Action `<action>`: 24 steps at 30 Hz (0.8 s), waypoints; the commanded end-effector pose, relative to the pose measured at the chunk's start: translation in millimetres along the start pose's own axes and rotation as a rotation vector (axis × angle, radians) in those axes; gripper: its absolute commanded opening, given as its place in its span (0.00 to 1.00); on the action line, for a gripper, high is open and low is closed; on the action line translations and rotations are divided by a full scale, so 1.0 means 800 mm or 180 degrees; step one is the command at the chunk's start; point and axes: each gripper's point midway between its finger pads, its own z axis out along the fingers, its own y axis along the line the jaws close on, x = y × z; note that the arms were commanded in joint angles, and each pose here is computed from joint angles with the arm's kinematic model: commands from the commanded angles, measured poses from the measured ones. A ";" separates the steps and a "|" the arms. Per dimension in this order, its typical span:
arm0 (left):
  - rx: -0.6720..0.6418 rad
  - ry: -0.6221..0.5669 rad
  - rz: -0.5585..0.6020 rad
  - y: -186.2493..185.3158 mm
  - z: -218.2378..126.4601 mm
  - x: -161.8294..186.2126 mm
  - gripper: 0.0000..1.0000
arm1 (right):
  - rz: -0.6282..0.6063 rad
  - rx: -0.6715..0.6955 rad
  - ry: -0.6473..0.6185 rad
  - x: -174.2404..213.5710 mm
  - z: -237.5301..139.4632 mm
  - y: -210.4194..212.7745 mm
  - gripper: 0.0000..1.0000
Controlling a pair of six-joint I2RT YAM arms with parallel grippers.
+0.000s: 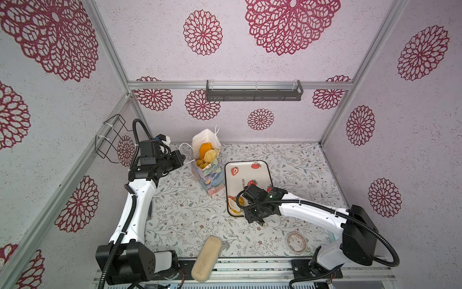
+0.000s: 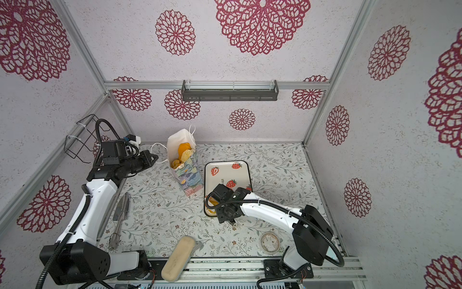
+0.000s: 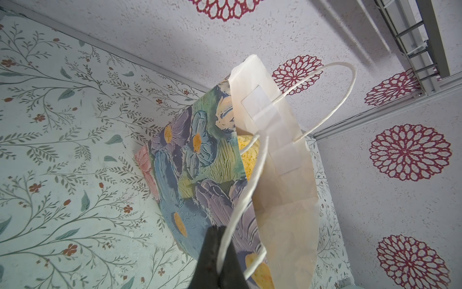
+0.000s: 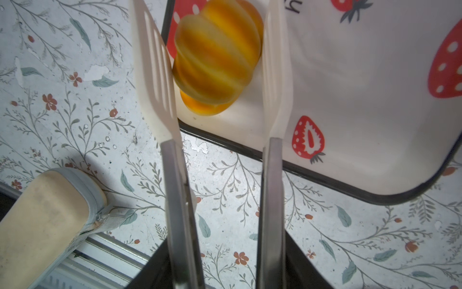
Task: Place the fake bread into the paper bag
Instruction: 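Lower the tongs around the last yellow striped croissant and close them, then lift the croissant with the right tongs and carry it toward the bag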
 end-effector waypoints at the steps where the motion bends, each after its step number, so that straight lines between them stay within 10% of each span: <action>1: 0.0003 -0.0046 -0.0012 0.003 -0.001 -0.003 0.00 | -0.0083 -0.0074 -0.0101 -0.012 -0.010 0.012 0.56; 24: 0.0006 -0.0032 -0.0032 0.005 0.001 -0.003 0.00 | 0.0072 0.0166 -0.0658 -0.040 -0.051 -0.016 0.41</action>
